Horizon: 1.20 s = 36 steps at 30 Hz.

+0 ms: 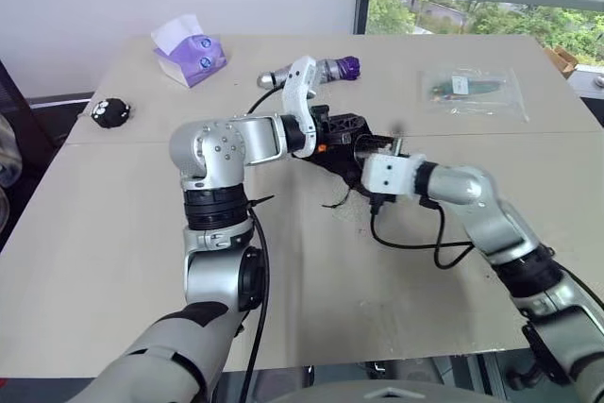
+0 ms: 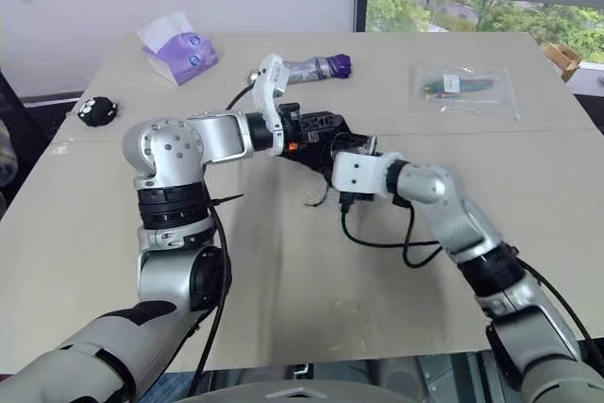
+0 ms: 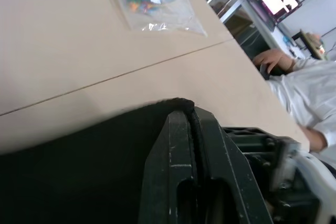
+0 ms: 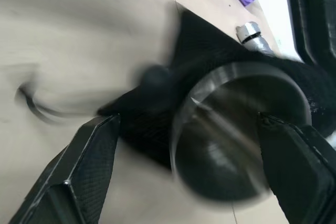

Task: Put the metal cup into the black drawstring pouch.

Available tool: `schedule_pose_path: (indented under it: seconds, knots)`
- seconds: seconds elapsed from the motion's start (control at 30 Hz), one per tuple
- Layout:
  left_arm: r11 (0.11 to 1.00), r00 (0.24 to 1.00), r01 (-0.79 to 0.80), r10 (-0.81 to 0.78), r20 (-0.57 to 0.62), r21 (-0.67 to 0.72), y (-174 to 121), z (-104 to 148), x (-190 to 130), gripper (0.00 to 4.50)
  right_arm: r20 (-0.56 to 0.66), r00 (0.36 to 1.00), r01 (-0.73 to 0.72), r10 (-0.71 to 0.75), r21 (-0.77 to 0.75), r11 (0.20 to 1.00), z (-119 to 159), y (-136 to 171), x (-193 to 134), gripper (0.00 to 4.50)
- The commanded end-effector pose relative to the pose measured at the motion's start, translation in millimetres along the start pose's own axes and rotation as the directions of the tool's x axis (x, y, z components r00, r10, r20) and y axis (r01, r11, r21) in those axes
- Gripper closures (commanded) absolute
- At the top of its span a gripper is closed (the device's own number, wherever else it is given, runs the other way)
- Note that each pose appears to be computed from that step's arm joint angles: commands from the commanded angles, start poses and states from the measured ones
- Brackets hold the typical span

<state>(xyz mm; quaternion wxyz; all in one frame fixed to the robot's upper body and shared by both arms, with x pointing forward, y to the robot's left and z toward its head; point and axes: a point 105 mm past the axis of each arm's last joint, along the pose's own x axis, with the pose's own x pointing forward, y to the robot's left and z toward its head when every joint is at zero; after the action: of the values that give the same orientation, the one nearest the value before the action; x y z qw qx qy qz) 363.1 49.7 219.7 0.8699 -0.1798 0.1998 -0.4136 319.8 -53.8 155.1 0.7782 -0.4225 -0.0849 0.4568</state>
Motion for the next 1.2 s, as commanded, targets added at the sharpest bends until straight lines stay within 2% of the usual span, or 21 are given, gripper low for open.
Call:
schedule_pose_path:
  seconds: [0.03,0.13,0.2,0.27,0.43,0.53,0.63,0.87,0.97,1.1,1.17,1.2]
  knots:
    - [0.999,0.997,0.045,-0.047,0.059,0.026,-12.8,15.5,-0.8,4.5,0.089,0.993,0.077,-0.077,0.01,0.997,30.6,-15.3,-22.7,0.54]
    - [0.999,0.995,0.051,-0.05,0.081,-0.005,-12.3,19.7,0.7,4.5,0.075,0.984,0.152,-0.16,0.106,0.983,30.9,-23.5,-36.9,0.54]
    - [0.998,0.994,0.056,-0.054,0.093,-0.018,-12.6,22.9,1.5,4.5,0.052,0.977,0.185,-0.209,0.291,0.939,25.7,-22.5,-41.7,0.54]
    - [0.998,0.993,0.063,-0.06,0.1,-0.03,-13.1,24.5,2.3,4.5,0.021,0.981,0.166,-0.193,0.43,0.887,19.7,-12.8,-41.4,0.54]
    - [0.998,0.992,0.046,-0.04,0.117,-0.045,-11.0,27.8,6.9,4.5,-0.074,0.976,0.198,-0.203,0.679,0.707,1.0,6.7,-21.6,0.54]
    - [0.998,0.992,0.026,-0.019,0.128,-0.052,-7.9,30.9,6.9,4.5,-0.053,0.978,0.165,-0.2,0.784,0.599,1.7,14.1,-7.8,0.54]
    - [0.998,0.992,0.021,-0.014,0.127,-0.051,-6.4,30.8,6.1,4.5,-0.047,0.977,0.154,-0.207,0.827,0.54,0.6,16.7,9.5,0.54]
    - [0.999,0.991,0.003,0.002,0.131,-0.042,-4.9,30.2,6.4,4.5,-0.136,0.955,0.258,-0.262,0.816,0.517,-24.5,9.4,33.0,0.54]
    - [0.999,0.991,-0.003,0.008,0.131,-0.044,-3.0,29.3,5.2,4.5,-0.142,0.952,0.271,-0.271,0.802,0.532,-26.6,6.6,33.1,1.49]
    - [0.998,0.989,-0.013,0.02,0.145,-0.053,0.0,32.1,3.2,4.5,-0.18,0.936,0.327,-0.302,0.763,0.557,-33.1,1.9,24.2,3.45]
    - [0.998,0.989,-0.021,0.029,0.146,-0.054,1.9,31.9,2.8,4.5,-0.235,0.88,0.427,-0.413,0.774,0.469,-43.5,-13.6,9.8,4.47]
    - [0.998,0.989,-0.025,0.033,0.147,-0.055,3.0,31.8,2.6,4.5,-0.257,0.858,0.46,-0.445,0.771,0.441,-48.2,-18.1,3.8,4.47]
